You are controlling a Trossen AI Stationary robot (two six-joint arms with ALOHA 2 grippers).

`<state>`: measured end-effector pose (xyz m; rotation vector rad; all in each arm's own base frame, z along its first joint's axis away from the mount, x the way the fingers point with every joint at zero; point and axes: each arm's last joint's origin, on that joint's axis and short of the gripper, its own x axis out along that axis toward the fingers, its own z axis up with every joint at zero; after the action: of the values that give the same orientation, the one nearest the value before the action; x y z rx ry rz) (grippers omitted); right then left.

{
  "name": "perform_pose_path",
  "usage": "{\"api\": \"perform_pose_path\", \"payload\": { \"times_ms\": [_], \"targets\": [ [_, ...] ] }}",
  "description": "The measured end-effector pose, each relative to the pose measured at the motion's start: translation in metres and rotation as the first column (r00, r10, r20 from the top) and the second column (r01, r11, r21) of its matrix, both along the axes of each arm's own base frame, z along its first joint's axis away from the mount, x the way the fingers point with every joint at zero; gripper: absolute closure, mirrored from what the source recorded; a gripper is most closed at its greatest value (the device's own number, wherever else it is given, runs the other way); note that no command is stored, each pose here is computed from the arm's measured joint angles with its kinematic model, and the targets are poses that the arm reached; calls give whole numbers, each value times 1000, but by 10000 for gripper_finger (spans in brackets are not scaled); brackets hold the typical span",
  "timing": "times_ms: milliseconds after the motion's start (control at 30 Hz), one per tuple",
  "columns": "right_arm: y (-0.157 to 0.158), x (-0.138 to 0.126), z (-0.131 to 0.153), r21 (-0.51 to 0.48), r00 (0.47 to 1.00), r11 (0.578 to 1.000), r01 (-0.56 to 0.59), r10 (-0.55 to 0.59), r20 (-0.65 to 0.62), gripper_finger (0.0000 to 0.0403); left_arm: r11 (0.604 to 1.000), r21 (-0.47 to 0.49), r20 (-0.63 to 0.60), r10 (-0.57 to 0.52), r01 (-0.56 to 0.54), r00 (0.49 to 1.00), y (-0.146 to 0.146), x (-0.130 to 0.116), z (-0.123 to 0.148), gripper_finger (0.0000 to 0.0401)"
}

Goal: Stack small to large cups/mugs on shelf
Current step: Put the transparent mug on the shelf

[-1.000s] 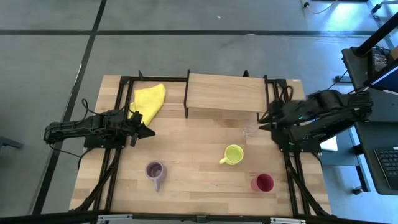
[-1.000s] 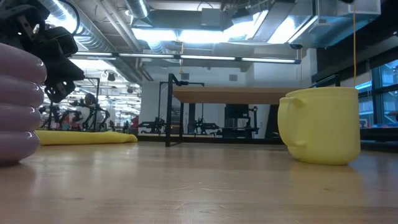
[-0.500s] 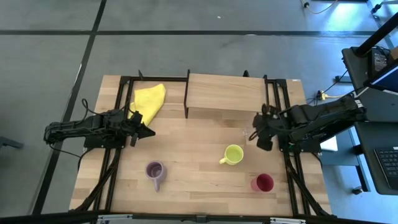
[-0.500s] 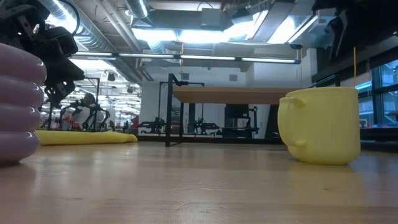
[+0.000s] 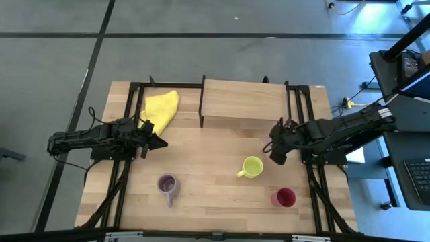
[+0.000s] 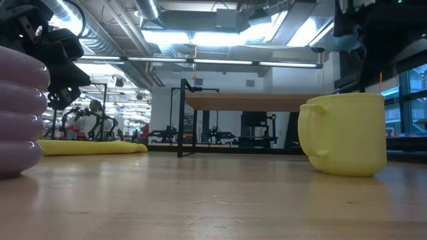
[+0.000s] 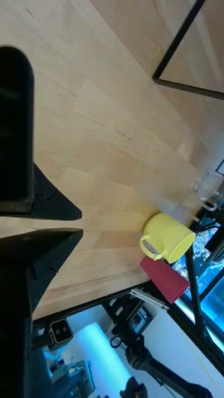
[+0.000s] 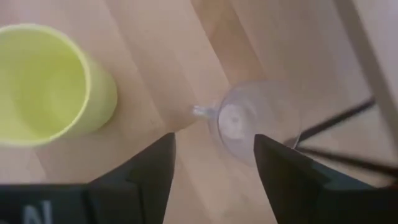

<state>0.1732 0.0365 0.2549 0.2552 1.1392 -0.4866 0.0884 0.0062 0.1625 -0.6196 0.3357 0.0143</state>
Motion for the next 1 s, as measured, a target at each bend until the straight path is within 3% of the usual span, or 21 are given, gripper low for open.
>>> {"api": "perform_pose_path", "payload": {
  "times_ms": [100, 333, 633, 1000],
  "targets": [
    [0, 1, -5, 45, 995, 995, 93, -94, 31, 192, 1000, 0, -1, 0, 0, 1000, 0, 0, 0, 374],
    [2, 6, -21, 40, 995, 994, 98, -99, 23, 201, 1000, 0, 0, 0, 0, 1000, 0, 0, 0, 374],
    [3, 13, -45, -37, 992, 998, -45, 41, -117, 201, 1000, 0, 0, 0, 0, 1000, 0, 0, 0, 374],
    [4, 15, -46, -40, 988, 994, -99, 93, -125, 201, 1000, 0, 0, -1, 1, 1000, 0, 0, 0, 374]
  ]
}}
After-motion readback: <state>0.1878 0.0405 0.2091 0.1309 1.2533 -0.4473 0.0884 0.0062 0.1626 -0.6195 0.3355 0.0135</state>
